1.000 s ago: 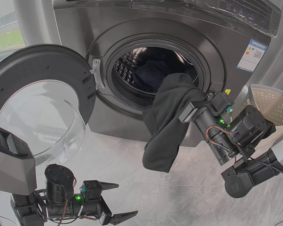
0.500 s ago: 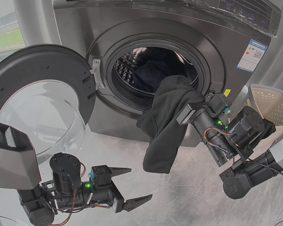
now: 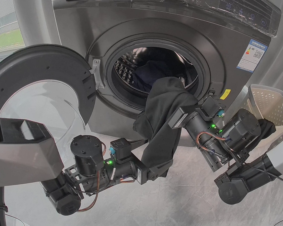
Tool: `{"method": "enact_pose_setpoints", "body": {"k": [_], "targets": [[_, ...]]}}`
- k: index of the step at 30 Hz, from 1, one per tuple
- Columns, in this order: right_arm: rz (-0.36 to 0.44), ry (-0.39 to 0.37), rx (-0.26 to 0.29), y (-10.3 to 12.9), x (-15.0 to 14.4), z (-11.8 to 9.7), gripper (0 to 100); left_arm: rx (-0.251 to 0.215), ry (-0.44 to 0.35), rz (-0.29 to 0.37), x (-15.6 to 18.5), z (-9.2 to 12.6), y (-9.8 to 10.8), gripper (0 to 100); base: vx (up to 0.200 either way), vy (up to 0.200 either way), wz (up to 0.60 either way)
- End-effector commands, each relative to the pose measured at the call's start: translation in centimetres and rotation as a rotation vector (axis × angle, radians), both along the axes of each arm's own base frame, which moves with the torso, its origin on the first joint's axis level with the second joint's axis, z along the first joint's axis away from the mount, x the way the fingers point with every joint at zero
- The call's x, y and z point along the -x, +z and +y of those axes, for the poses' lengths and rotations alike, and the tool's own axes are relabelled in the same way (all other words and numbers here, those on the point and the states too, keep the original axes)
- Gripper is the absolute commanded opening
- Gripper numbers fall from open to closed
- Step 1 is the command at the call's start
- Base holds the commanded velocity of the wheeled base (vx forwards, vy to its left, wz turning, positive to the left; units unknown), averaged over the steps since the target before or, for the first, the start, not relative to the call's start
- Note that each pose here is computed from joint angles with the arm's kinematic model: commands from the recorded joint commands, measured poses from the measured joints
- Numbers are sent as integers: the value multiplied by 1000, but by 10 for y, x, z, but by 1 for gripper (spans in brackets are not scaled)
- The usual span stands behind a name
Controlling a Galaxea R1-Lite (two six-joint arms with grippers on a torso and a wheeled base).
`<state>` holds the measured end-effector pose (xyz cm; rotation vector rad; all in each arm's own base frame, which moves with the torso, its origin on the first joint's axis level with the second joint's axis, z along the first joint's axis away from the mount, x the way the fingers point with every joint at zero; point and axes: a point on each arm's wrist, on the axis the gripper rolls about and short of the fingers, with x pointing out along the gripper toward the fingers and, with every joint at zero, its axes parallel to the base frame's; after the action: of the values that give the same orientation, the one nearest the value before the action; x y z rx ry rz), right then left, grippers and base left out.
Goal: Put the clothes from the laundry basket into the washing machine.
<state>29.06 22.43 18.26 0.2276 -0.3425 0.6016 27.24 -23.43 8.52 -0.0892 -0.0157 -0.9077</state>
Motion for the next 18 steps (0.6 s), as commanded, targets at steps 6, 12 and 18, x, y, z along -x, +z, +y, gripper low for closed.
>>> {"method": "enact_pose_setpoints", "body": {"k": [6,12,18], "targets": [[29,32,14,-10,6,11,0,21,-10,-10,-13,-20,-10,100,0,0,0],[52,36,13,-14,13,15,0,23,12,-19,-23,-21,-15,100,0,0,0],[53,46,3,-8,25,16,0,41,86,-35,-41,-21,-19,100,0,0,0]]}}
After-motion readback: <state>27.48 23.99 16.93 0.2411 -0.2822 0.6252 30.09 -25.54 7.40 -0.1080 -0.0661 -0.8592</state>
